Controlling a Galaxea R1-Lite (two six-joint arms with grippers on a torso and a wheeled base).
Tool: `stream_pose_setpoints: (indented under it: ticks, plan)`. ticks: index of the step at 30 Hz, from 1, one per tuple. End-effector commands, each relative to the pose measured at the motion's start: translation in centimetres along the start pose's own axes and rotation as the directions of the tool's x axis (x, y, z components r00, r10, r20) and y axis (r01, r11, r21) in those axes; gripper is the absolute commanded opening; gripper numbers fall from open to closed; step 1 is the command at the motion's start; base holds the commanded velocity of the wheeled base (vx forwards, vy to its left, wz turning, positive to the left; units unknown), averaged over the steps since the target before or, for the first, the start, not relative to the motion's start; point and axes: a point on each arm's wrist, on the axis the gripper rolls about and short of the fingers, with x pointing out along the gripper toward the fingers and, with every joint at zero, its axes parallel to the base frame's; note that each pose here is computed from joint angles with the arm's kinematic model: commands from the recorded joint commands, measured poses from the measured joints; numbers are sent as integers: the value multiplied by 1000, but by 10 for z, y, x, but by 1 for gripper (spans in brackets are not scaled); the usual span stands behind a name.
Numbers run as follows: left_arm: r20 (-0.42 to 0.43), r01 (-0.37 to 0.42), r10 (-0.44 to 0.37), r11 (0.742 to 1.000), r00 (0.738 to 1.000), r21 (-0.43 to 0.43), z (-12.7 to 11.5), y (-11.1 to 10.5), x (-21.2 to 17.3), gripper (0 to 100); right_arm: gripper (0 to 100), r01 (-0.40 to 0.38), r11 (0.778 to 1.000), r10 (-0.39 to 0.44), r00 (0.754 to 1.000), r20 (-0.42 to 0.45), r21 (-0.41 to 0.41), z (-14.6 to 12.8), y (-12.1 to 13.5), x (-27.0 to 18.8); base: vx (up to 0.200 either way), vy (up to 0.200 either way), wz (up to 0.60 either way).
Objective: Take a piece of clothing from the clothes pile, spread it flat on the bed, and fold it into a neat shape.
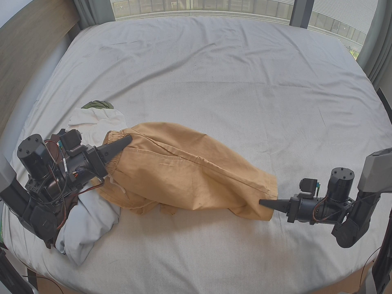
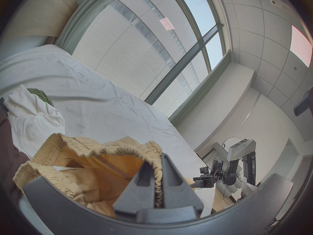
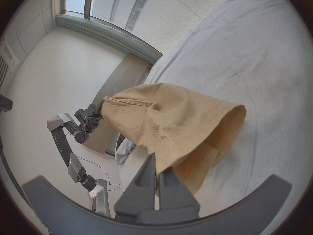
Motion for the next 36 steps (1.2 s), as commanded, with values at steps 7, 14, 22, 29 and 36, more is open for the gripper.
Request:
stream_pose_setpoints:
  ticks: [7, 14, 22, 29, 36]
  plan:
    - [-2, 1, -1, 1000, 1000, 0, -1, 0, 0, 0, 100, 10, 1000, -10, 1000, 12, 13, 2, -12, 7, 0, 0, 0]
    - [-3, 1, -1, 1000, 1000, -1, -1, 0, 0, 0, 100, -30, 998, 25, 996, 88, 56, 27, -3, 7, 0, 0, 0]
    - [-3, 1, -1, 1000, 1000, -1, -1, 0, 0, 0, 100, -54, 995, 48, 996, 77, 79, 26, 3, 13, 0, 0, 0]
    - [-2, 1, -1, 1000, 1000, 2, -1, 0, 0, 0, 100, -75, 995, 70, 995, 74, 68, 26, 8, 20, 0, 0, 0]
    - [-4, 6, -6, 1000, 1000, 1, -1, -1, 1, 0, 100, -78, 995, 73, 995, 69, 68, 25, 8, 22, 0, 0, 0]
